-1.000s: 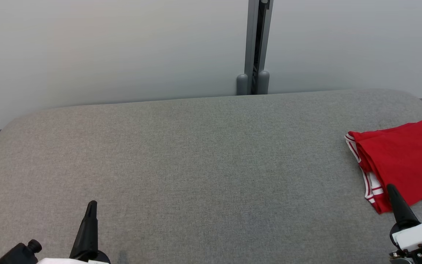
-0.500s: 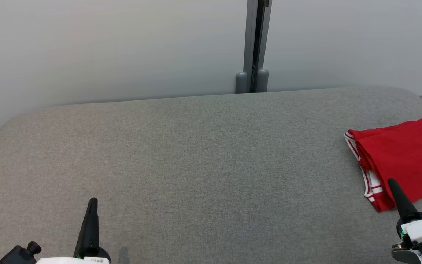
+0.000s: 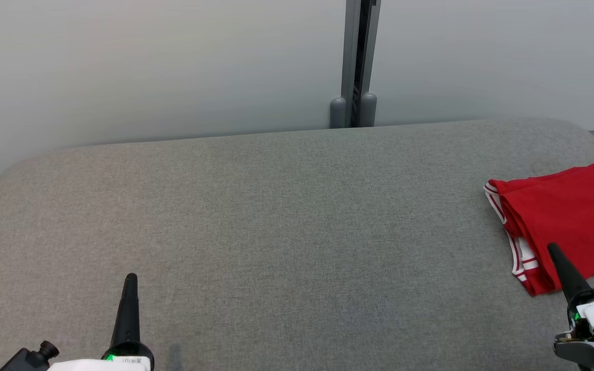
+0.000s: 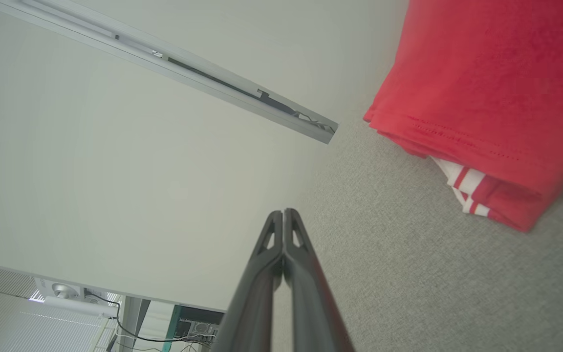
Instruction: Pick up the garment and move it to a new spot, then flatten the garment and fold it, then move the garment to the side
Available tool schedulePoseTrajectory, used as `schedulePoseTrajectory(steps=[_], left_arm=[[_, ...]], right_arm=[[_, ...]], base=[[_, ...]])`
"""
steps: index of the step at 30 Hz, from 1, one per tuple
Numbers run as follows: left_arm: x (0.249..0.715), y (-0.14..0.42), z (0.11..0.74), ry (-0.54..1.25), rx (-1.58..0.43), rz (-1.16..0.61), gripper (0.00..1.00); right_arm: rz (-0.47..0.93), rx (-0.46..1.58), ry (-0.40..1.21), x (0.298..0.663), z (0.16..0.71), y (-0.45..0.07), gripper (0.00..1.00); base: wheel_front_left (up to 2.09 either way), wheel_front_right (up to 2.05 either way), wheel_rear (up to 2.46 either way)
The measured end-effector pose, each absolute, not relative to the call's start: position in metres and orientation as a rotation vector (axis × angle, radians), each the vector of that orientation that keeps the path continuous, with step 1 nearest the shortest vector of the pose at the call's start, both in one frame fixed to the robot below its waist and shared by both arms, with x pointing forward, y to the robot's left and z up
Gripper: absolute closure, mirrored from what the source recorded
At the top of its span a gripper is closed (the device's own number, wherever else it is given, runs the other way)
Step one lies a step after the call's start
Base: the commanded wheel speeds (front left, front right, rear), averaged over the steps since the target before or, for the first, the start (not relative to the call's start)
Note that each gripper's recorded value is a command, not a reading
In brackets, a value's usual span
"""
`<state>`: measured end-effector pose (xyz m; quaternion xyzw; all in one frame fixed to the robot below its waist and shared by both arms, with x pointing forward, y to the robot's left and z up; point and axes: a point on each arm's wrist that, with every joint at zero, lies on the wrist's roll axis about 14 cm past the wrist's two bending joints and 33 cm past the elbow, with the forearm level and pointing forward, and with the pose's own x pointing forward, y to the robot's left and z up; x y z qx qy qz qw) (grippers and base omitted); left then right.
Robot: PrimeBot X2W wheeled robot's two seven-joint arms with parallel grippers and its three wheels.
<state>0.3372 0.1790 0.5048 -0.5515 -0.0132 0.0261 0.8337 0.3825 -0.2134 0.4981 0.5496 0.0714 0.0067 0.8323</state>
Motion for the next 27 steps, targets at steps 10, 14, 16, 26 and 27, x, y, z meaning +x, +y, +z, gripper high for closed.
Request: schedulePoseTrajectory(steps=[10,14,16,26,27], left_arm=[[0.3395,0.1767,0.5048,-0.039,-1.259,0.064,1.00],[0.3411,0.1760,0.5060,-0.047,-1.289,0.064,1.00],[0.3416,0.1759,0.5058,-0.049,-1.308,0.067,1.00],[0.3442,0.1743,0.5062,-0.063,-1.388,0.076,1.00],[0.3447,0.1739,0.5062,-0.065,-1.405,0.078,1.00]], right_arm=[[0.026,1.258,0.151,0.3857,0.4987,-0.2146,1.00],[0.033,1.291,0.145,0.3878,0.5008,-0.2157,1.00],[0.036,1.310,0.145,0.3887,0.5011,-0.2158,1.00],[0.053,1.390,0.136,0.3920,0.5039,-0.2171,1.00],[0.057,1.405,0.136,0.3924,0.5042,-0.2173,1.00]], base=[[0.00,0.00,0.00],[0.00,0.00,0.00],[0.00,0.00,0.00],[0.00,0.00,0.00],[0.00,0.00,0.00]])
